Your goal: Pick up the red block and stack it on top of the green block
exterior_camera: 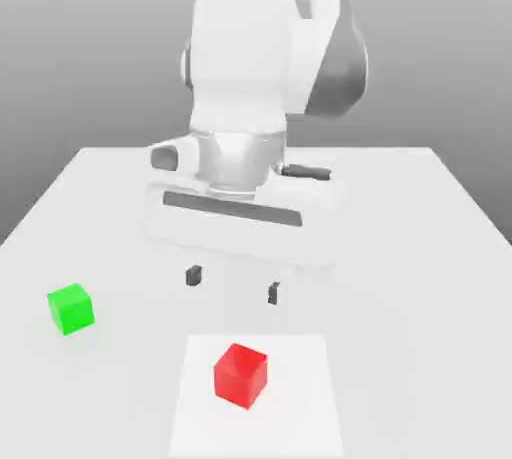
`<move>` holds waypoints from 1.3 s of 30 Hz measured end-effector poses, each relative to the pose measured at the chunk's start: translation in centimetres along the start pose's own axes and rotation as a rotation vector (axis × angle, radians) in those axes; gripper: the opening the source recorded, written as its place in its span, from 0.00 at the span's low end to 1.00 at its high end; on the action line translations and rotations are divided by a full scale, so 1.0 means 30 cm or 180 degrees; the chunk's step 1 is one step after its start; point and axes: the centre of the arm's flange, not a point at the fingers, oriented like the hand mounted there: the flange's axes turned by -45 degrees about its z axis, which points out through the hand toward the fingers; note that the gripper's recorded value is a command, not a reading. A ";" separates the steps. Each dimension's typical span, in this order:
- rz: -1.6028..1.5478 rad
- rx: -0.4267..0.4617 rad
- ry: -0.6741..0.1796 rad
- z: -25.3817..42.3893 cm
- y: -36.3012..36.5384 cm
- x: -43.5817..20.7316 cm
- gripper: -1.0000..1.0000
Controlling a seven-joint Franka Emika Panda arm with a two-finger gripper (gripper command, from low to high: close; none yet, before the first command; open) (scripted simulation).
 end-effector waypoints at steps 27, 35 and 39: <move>0.0912 -0.0153 -0.0273 0.117 0.515 -0.005 0.00; 0.1606 -0.0136 -0.0272 0.062 1.041 -0.136 0.00; 0.1624 -0.0132 -0.0273 0.186 1.059 -0.153 0.00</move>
